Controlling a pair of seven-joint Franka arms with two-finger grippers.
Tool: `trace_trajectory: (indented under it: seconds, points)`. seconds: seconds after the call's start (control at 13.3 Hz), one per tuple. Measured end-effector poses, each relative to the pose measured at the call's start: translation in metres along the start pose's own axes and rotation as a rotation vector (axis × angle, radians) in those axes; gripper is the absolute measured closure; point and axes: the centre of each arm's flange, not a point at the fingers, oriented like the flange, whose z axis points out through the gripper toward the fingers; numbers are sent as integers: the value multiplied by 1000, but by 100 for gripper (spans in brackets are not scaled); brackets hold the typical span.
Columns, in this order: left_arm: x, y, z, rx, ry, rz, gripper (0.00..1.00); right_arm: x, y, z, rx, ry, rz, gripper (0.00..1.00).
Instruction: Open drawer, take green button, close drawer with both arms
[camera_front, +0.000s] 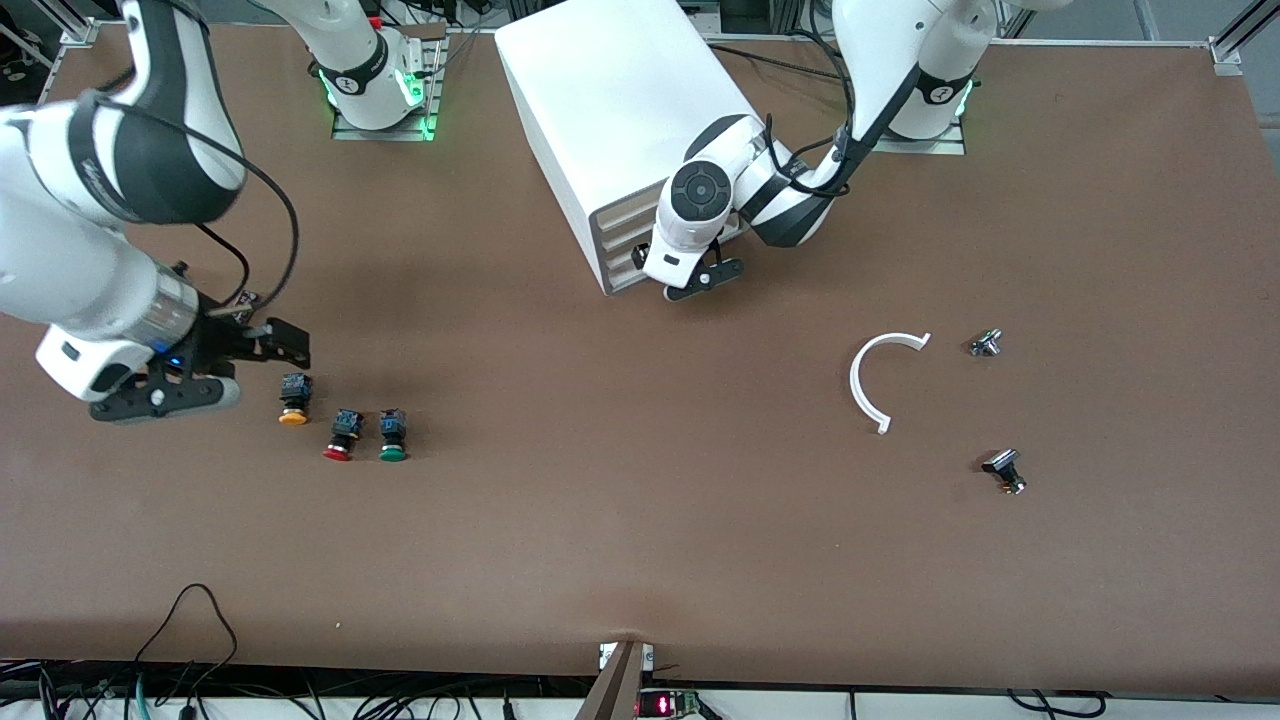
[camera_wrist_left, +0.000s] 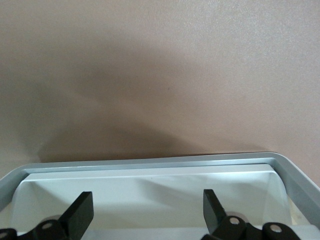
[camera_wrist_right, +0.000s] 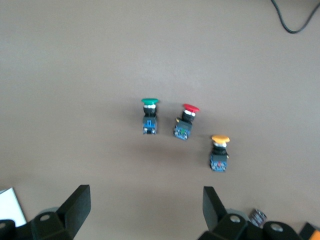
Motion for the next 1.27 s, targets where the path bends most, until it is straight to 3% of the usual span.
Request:
trace_trajectory:
  seconds: [0.6,0.97,1.27]
  points:
    - [25,-19,-59,-8,18,15,2,-83,42,-94,9,19,101,0]
    - [81,-70,-178,36,1,120,2,-128,25,-104,-8,22,108,0]
    - [118,-132,-280,18,17,232,2,-135,23,-104,-37,20,127,0]
